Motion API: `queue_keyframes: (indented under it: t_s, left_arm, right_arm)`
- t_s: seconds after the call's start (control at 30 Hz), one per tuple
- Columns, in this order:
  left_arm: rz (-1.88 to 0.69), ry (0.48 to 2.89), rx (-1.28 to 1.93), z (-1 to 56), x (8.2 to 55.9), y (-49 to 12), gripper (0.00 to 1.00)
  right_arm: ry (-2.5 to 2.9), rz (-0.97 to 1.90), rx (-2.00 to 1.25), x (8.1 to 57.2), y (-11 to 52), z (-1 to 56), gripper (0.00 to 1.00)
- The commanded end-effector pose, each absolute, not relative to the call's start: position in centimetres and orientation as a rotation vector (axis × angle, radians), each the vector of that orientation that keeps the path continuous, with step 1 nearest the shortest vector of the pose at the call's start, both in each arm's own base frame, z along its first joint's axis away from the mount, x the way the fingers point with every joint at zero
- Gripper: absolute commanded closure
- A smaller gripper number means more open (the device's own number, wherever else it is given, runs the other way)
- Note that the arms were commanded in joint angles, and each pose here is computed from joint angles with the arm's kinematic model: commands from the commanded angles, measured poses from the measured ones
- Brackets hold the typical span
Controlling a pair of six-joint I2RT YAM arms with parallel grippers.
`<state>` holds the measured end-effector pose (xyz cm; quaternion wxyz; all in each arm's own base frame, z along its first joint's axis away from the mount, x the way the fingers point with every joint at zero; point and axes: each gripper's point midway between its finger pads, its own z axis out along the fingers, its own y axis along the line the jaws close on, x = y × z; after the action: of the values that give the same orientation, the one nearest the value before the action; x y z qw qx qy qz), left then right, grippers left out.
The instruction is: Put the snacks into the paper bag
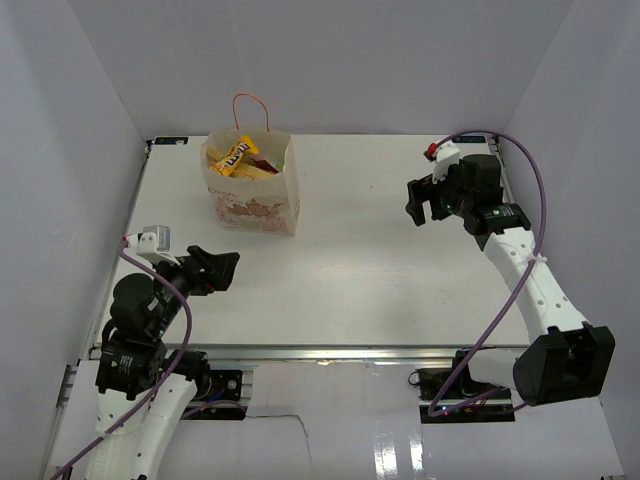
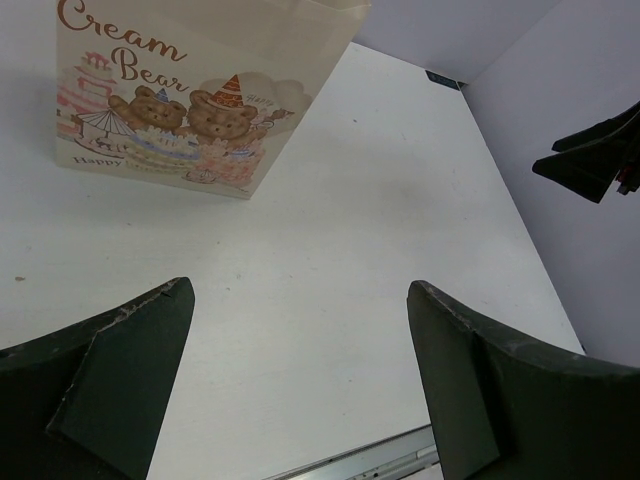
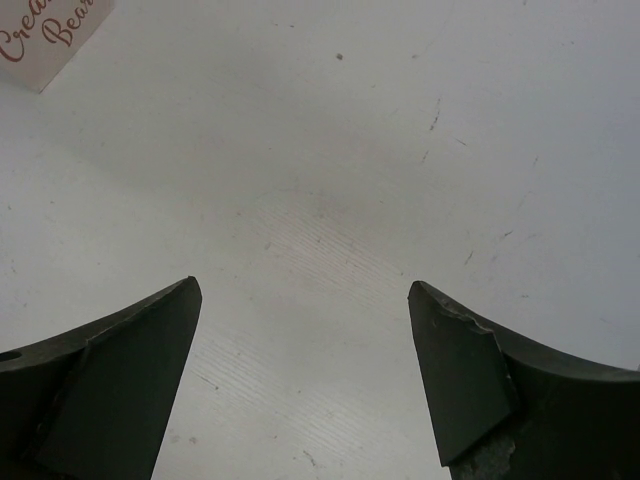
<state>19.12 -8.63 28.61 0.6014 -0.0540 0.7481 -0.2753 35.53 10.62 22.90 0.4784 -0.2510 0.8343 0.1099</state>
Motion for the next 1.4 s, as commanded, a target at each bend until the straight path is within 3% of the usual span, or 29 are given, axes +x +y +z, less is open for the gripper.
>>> queue_keyframes:
  t_s: [0.0, 1.37]
  left_arm:
    - [-0.669, 1.734, -0.124, 28.8, 19.4, -9.1, 0.02]
    - [-0.742, 1.682, -0.233, 28.1, 19.9, -9.2, 0.02]
  right_arm:
    - [2.002, 0.225, -0.525, 36.2, 9.8, 24.1, 0.10]
    - [1.991, 0.108, -0.428, 34.8, 7.4, 23.8, 0.10]
